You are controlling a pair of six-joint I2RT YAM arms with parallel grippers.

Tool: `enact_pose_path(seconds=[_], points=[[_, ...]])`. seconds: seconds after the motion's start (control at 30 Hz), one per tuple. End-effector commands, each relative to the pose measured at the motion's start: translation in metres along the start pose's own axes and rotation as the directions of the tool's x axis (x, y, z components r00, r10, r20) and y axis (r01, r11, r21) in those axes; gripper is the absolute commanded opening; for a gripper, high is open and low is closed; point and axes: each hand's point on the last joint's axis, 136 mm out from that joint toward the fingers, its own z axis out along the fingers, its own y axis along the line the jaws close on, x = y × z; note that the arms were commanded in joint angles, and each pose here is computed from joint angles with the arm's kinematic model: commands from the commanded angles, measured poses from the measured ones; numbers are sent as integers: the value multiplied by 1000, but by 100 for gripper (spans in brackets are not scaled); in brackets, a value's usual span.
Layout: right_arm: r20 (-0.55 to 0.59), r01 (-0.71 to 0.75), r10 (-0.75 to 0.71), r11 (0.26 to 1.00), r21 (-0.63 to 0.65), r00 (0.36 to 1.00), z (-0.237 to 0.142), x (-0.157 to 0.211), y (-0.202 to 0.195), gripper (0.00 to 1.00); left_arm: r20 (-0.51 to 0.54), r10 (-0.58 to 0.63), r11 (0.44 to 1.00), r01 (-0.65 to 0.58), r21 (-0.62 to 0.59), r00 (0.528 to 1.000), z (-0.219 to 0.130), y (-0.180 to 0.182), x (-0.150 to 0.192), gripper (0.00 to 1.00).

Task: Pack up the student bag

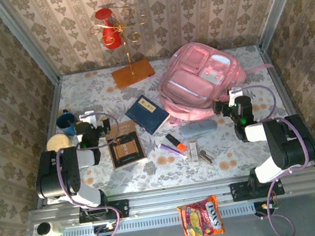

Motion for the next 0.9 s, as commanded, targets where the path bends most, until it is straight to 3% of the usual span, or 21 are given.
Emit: enact_pose_path(seconds=[0.0,0.1,0.2,0.3,0.37,0.47,0.53,0.67,0.73,0.87], points=[[68,0,-4,999,51,998,-9,-21,-8,100,59,-6,1000,8,-18,998,-5,4,-25,100],[120,-80,61,984,159,991,-37,-43,-30,100,63,-32,996,37,-85,998,-22,19,-44,100],[198,-269,217,920,287,956,-71,-55,-62,100,91,-155,963,172,-209,984,-47,47,-64,100],[157,-364,329,872,326,931,-94,-63,-70,100,85,-291,943,301,-140,953,-63,43,-79,100],[66,-415,413,873,254,908,-86,-61,-51,98,68,-333,943,333,17,941,-64,16,-92,100],[-138,-493,515,854,168,846,-58,-47,-17,96,-17,-403,900,399,178,915,-60,-34,-105,98],[-241,-519,555,831,199,796,-42,-31,-10,96,-102,-373,887,387,254,922,-59,-76,-109,98],[-260,-567,624,780,264,737,-17,-18,-30,88,-282,-294,842,387,375,913,-61,-161,-100,98],[-324,-526,610,791,313,724,-6,-3,-39,86,-339,-236,810,377,449,910,-69,-207,-95,98],[-435,-502,570,821,272,697,17,7,-32,82,-419,-105,778,337,531,902,-75,-281,-82,97]])
